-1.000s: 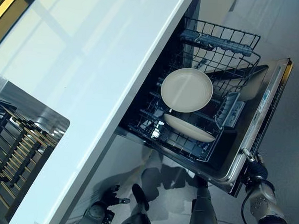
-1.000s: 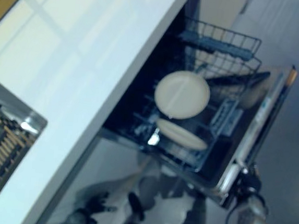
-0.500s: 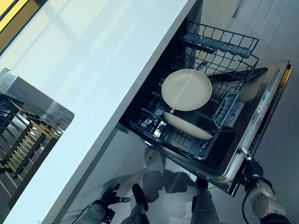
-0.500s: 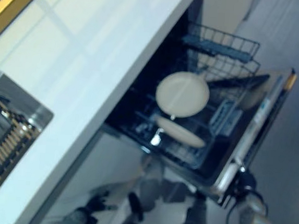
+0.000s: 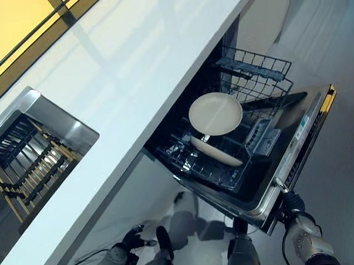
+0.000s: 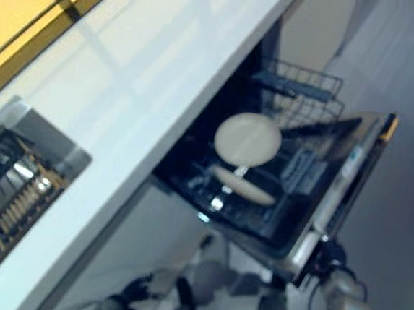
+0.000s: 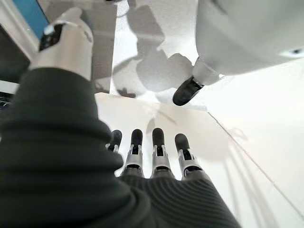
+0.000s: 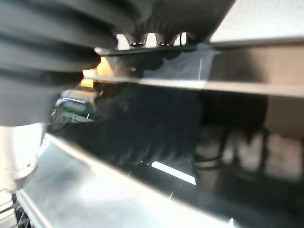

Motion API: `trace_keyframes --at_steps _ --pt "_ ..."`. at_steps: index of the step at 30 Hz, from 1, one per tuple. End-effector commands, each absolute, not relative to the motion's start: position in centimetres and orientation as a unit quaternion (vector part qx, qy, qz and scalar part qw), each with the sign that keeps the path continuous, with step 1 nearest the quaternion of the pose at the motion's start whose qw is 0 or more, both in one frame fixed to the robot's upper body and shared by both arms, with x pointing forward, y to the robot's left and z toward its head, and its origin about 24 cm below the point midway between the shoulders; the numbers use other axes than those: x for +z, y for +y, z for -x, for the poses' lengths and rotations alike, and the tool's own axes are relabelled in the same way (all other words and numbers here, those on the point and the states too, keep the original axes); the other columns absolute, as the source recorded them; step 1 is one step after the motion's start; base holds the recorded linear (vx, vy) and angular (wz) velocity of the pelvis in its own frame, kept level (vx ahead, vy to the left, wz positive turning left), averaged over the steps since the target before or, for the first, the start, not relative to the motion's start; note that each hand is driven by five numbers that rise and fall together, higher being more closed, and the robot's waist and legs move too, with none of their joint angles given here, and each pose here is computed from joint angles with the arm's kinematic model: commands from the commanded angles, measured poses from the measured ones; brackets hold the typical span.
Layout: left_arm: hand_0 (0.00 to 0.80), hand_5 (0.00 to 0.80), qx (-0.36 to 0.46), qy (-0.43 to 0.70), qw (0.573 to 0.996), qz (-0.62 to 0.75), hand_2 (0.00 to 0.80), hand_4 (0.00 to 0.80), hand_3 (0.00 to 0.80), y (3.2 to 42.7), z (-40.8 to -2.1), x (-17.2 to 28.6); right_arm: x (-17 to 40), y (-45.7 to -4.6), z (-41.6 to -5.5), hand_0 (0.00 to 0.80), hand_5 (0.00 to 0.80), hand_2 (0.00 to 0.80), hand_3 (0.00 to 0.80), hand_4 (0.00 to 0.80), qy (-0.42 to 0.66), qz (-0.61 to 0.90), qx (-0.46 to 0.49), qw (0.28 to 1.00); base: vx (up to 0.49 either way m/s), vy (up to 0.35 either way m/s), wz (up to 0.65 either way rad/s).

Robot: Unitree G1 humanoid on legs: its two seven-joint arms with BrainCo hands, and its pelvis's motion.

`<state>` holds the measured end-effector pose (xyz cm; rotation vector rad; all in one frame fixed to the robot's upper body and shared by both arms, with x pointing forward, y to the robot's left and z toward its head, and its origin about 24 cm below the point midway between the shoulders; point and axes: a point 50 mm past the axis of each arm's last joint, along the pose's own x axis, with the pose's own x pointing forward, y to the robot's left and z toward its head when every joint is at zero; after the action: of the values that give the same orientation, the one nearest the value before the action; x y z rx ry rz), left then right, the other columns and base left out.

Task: Take plates into dishwasher

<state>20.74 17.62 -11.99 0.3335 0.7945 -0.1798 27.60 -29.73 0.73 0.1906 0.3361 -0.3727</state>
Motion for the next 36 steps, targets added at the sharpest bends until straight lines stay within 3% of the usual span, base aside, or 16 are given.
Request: trace_keyframes --at_steps 1,17,28,36 --pt "0.0 0.0 -0.08 0.36 0.909 -0.194 0.0 0.0 0.0 19.3 -22.4 -10.6 11.1 -13.4 -33.6 0.0 0.0 0.0 0.0 0.0 -0.04 -0.136 0.164 0.976 -0.011 0.058 -0.01" --pt "0.0 0.0 -0.046 0.41 0.894 -0.177 0.0 0.0 0.0 21.4 -18.6 -12.4 14.6 -13.3 -34.3 0.0 0.0 0.0 0.0 0.0 -0.088 -0.107 0.188 0.972 0.082 0.077 0.15" --pt "0.0 0.0 0.013 0.446 0.882 -0.151 0.0 0.0 0.0 24.0 -15.8 -13.1 16.0 -15.1 -35.1 0.0 0.0 0.0 0.0 0.0 -0.108 -0.111 0.17 0.973 0.099 0.019 0.75" --pt "0.0 0.0 0.017 0.472 0.867 -0.16 0.0 0.0 0.0 25.4 -13.0 -13.7 18.5 -17.1 -35.9 0.0 0.0 0.0 0.0 0.0 -0.169 -0.095 0.113 0.975 0.071 0.003 0.35"
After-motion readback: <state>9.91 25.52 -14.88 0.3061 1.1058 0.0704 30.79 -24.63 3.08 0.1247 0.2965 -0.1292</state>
